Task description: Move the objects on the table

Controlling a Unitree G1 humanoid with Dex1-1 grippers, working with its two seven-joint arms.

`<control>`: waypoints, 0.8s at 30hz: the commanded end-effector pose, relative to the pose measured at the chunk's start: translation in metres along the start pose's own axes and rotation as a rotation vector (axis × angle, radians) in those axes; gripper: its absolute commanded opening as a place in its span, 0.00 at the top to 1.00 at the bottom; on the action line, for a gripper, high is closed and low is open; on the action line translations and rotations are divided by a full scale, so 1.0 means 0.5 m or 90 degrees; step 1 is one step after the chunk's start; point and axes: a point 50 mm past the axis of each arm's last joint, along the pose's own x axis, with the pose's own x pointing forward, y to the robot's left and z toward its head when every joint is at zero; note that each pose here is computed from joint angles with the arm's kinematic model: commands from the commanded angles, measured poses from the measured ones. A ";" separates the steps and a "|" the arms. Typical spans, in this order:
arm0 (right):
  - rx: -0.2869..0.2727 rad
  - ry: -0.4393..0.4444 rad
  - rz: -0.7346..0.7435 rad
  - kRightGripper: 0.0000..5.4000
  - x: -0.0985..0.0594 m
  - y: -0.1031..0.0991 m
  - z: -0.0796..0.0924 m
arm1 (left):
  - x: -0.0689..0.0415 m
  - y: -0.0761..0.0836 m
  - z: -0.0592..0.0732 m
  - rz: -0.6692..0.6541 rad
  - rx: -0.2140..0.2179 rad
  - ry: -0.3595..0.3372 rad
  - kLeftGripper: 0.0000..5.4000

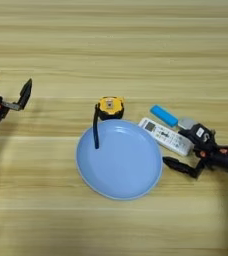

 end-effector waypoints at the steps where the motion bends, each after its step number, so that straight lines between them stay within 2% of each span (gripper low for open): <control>1: -0.008 0.023 0.005 0.03 0.010 0.003 -0.009 | 0.004 0.005 0.005 -0.001 0.006 -0.008 0.00; 14: -0.010 0.022 0.011 0.30 0.015 0.006 -0.013 | 0.004 0.006 0.006 -0.001 0.006 -0.009 0.00; 24: -0.011 0.014 0.011 0.46 0.016 0.007 -0.010 | 0.004 0.006 0.005 -0.001 0.007 -0.009 0.00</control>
